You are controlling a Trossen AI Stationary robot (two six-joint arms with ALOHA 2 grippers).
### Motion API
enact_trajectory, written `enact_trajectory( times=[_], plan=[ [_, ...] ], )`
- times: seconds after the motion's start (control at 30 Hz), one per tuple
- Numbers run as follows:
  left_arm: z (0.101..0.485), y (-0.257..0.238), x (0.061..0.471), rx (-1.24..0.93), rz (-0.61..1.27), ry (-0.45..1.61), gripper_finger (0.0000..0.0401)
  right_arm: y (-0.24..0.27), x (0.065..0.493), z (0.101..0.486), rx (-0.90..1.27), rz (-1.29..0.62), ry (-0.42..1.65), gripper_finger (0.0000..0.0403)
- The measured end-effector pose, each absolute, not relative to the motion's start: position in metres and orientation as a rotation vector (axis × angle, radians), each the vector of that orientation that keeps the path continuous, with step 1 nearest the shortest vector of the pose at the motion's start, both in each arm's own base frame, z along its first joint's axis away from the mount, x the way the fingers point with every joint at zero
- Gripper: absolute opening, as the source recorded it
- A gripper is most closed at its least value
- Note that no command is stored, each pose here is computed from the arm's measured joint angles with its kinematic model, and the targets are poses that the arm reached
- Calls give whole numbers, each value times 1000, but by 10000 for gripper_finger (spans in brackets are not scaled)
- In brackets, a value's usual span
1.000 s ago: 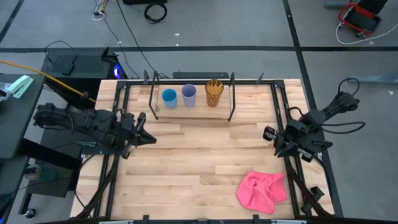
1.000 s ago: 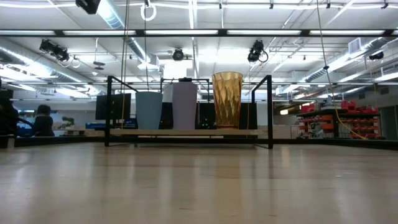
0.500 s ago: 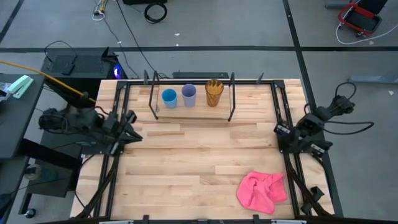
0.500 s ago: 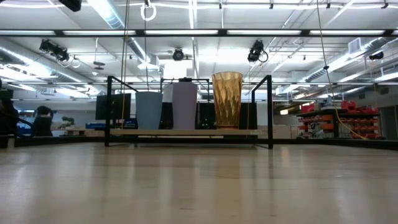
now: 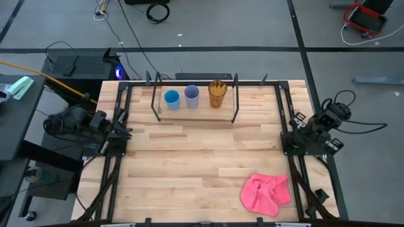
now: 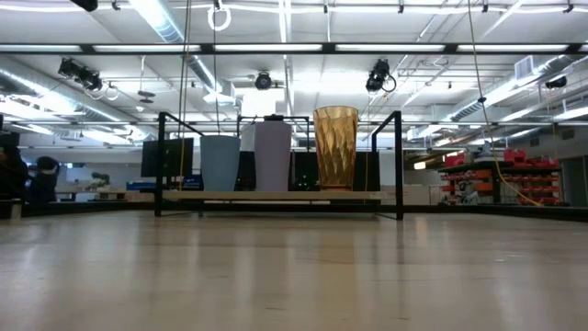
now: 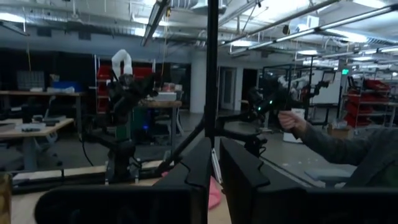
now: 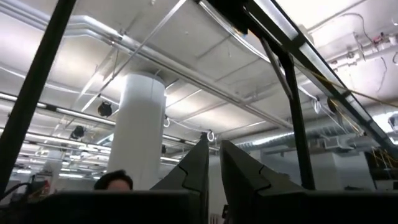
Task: Stack small to large cups/mugs on shelf
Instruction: Return to Home Position
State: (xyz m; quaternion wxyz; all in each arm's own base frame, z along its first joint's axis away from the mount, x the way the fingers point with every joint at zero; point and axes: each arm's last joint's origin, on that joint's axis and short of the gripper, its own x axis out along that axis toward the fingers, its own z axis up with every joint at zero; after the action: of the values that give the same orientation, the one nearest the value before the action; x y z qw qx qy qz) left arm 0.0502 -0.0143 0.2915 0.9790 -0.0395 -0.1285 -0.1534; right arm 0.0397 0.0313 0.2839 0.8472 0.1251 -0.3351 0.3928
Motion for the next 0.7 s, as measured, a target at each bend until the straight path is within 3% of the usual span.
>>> enact_trajectory(
  times=[0.3,0.7],
  plan=[
    [287,-13,45,-86,-310,-256,36,31,41,284,250,795,-683,50],
    [242,-20,72,-117,-312,-223,41,39,61,244,310,697,-538,50]
  ],
)
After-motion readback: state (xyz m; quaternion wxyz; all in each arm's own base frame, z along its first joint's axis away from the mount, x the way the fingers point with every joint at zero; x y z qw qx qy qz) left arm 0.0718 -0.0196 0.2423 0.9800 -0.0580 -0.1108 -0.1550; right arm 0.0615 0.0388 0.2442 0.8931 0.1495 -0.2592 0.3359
